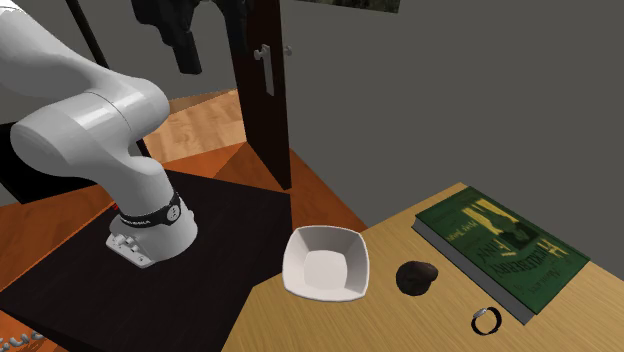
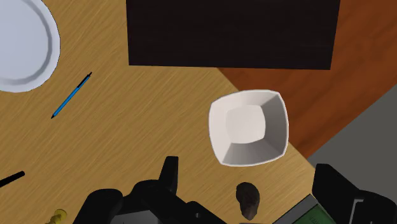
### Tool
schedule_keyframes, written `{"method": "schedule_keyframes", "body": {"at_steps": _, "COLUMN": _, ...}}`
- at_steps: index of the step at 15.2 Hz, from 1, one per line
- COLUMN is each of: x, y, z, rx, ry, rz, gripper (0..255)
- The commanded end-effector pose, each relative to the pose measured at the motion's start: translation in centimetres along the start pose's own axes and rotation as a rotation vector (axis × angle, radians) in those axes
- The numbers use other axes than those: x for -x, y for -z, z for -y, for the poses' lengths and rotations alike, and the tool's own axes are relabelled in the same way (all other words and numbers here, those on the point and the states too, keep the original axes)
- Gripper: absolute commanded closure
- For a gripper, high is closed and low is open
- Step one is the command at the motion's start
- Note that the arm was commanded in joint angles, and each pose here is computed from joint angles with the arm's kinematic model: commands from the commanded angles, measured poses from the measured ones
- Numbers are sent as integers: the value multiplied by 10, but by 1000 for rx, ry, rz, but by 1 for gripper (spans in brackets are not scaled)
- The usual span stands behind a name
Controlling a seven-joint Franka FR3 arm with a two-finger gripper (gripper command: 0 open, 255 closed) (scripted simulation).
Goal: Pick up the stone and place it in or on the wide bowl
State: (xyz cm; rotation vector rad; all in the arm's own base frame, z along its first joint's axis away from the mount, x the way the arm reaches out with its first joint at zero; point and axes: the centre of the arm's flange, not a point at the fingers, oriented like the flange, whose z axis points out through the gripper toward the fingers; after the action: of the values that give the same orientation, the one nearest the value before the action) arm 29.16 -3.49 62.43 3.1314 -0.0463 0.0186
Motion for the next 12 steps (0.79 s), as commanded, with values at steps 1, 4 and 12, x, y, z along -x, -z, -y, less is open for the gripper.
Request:
{"method": "schedule_keyframes", "body": {"at_steps": 1, "x": 0, "y": 0, "z": 0, "rx": 0, "ry": 0, "rz": 0, "gripper": 0}}
{"method": "schedule_keyframes", "body": {"at_steps": 4, "x": -25, "y": -29, "z": 13, "rx": 4, "ry": -14, "rz": 6, "gripper": 0}}
{"method": "schedule_keyframes", "body": {"at_steps": 12, "x": -91, "y": -108, "z": 45, "rx": 15, "ry": -50, "rz": 21, "gripper": 0}}
